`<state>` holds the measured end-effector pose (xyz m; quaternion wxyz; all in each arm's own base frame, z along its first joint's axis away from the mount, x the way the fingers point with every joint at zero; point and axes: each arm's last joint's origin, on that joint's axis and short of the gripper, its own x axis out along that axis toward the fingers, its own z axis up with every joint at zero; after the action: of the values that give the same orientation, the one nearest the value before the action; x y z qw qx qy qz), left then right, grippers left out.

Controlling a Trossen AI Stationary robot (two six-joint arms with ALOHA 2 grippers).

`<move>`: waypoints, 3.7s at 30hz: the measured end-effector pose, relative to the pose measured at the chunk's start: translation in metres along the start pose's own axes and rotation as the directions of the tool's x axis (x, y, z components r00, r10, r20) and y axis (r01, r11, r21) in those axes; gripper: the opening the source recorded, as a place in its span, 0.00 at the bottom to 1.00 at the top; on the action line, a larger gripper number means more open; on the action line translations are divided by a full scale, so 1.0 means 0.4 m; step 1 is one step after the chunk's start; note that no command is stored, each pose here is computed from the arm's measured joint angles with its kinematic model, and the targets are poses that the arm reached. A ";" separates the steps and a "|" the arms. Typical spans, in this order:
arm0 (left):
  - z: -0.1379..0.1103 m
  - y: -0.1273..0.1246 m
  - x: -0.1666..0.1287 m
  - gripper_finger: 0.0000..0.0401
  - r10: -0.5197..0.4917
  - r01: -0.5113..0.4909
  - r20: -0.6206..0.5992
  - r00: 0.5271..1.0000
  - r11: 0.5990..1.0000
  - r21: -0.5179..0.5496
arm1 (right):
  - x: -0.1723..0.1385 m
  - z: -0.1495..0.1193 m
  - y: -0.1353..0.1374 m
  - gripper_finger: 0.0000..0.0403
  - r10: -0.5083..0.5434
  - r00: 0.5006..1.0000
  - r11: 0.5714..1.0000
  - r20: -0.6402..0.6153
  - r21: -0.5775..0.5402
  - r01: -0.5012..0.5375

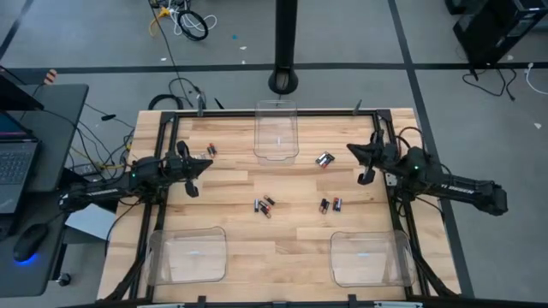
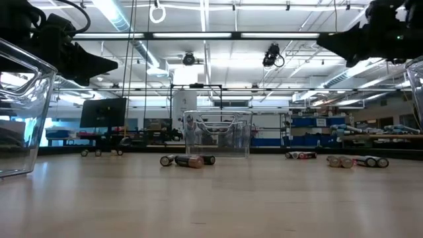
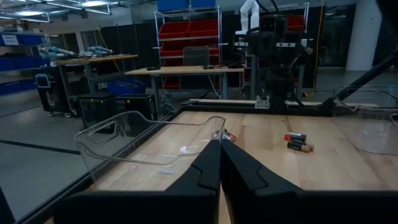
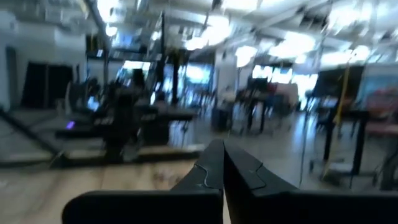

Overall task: Sort batteries
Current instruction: Put the red battery into the bottom right transparent bin

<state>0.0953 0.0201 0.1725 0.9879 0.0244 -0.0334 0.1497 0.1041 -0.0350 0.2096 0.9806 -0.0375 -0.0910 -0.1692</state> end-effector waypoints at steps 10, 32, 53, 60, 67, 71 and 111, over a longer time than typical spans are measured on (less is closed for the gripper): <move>0.000 0.000 0.000 0.04 0.000 0.000 0.000 1.000 1.000 0.000 | 0.072 0.030 0.019 0.03 0.039 0.933 0.995 -0.357 0.095 -0.006; 0.000 0.000 0.000 0.04 0.000 0.000 0.000 1.000 1.000 0.000 | 0.177 -0.174 0.004 0.03 -0.125 0.384 0.953 -0.915 -0.002 0.304; 0.000 0.000 0.000 0.04 0.000 0.000 0.001 1.000 1.000 0.000 | 0.220 -0.224 -0.028 0.03 -0.162 0.414 0.947 -0.896 -0.024 0.320; 0.000 0.000 0.000 0.04 0.000 0.000 0.001 1.000 1.000 0.000 | 0.216 -0.241 -0.045 0.03 -0.158 0.373 0.946 -0.914 -0.032 0.323; 0.000 0.000 0.000 0.04 0.000 0.000 0.001 1.000 1.000 0.000 | 0.213 -0.259 -0.048 0.03 -0.142 0.339 0.947 -0.930 -0.028 0.320; 0.000 0.000 0.000 0.04 0.000 0.000 0.001 1.000 1.000 0.000 | 0.214 -0.254 -0.047 0.03 -0.139 0.348 0.947 -0.927 -0.022 0.320; 0.000 0.000 0.000 0.04 0.000 0.000 0.001 1.000 1.000 0.000 | 0.248 -0.250 -0.015 0.39 -0.045 0.015 0.987 -0.999 -0.042 0.152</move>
<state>0.0953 0.0202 0.1726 0.9878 0.0244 -0.0337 0.1499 0.2103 -0.0834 0.1308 0.7510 0.1355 0.6108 -0.2110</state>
